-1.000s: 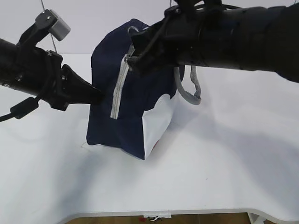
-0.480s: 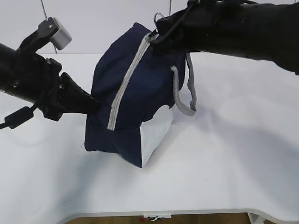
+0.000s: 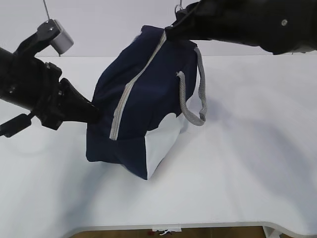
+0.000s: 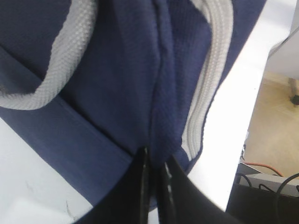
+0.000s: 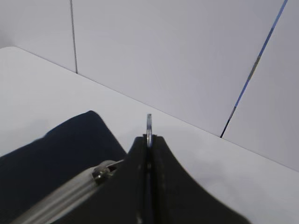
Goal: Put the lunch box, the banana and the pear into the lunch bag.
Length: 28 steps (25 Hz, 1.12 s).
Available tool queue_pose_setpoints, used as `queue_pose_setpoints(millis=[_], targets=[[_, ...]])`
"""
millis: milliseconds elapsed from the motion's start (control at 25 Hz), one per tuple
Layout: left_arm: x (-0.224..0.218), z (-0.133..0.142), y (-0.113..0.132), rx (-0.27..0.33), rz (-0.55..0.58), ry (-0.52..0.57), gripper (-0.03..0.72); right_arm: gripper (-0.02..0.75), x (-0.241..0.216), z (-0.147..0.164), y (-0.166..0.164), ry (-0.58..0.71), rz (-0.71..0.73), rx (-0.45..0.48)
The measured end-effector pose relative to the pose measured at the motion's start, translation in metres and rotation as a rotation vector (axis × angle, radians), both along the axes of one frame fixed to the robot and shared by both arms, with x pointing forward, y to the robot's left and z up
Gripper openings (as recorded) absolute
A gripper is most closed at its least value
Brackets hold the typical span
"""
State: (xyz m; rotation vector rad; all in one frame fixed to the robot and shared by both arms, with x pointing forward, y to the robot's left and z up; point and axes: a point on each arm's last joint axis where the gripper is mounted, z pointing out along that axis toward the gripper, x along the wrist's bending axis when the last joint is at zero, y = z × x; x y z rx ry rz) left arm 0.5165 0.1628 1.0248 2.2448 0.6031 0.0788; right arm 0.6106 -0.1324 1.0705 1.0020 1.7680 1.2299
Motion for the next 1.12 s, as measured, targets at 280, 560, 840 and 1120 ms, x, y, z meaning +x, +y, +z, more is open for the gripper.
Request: queue_pose_setpoints(millis=[280,560,840,1120], targets=[[-0.003,0.005,0.001,0.003,0.007,-0.009,-0.006,0.013,0.048,-0.013,-0.003,0.024,-0.069,0.053],[-0.003,0.004,0.002,0.020,0.006,0.005,-0.006,0.013,0.071,-0.028,0.003,0.145,-0.065,0.074],[-0.005,0.003,0.003,0.023,0.015,0.033,-0.007,0.013,0.069,-0.017,0.008,0.295,-0.012,0.093],[-0.003,0.020,-0.001,-0.045,0.113,0.176,0.151,0.013,0.063,0.005,0.014,0.384,0.053,0.112]])
